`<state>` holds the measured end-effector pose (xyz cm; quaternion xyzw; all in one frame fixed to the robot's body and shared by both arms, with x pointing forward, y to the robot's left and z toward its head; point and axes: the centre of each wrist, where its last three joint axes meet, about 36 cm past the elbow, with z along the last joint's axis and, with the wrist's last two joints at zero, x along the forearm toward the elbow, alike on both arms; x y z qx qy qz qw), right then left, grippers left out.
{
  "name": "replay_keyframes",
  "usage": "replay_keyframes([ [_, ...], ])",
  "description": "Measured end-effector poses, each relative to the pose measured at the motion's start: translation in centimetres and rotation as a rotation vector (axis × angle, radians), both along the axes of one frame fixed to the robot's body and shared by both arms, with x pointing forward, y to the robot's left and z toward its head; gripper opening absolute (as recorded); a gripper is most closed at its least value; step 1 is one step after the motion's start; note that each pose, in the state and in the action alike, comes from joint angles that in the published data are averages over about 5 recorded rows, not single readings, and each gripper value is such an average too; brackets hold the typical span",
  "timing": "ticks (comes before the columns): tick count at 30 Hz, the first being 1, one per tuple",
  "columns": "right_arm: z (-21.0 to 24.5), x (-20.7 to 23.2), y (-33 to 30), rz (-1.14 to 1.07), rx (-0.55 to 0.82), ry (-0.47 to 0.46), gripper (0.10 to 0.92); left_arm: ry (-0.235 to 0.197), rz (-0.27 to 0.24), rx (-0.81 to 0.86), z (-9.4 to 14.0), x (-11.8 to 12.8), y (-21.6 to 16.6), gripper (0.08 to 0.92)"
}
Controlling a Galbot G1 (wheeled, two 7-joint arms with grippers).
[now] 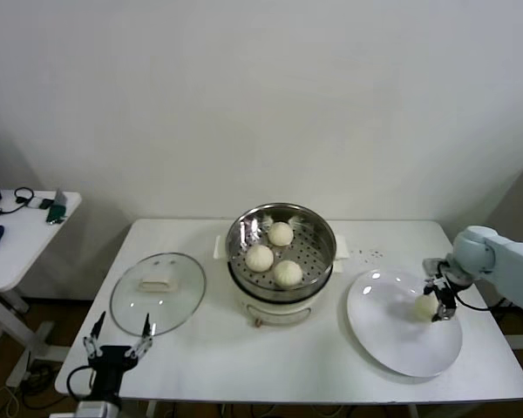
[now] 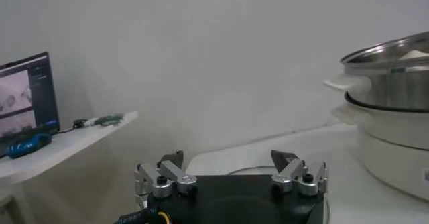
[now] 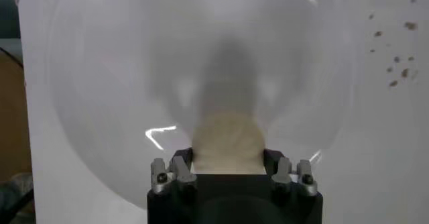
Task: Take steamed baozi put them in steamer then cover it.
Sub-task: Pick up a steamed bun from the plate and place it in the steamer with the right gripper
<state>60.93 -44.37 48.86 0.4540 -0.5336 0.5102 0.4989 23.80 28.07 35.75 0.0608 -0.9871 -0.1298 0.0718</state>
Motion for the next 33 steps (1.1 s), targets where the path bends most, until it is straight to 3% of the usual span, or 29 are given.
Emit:
replay_keyframes([
  [19, 17.4, 7.9, 12.3, 0.030, 0.158, -0.127, 0.680, -0.013, -0.056, -0.015, -0.2, 0.3, -1.3, 0.823],
  [26, 19.5, 8.9, 18.4, 0.069, 0.177, -0.117, 0.686, -0.013, -0.068, -0.010, -0.3, 0.2, -1.0, 0.823],
  [33, 18.7, 9.5, 24.2, 0.122, 0.164, -0.086, 0.687, -0.014, -0.070, -0.009, -0.3, 0.2, -0.7, 0.823],
])
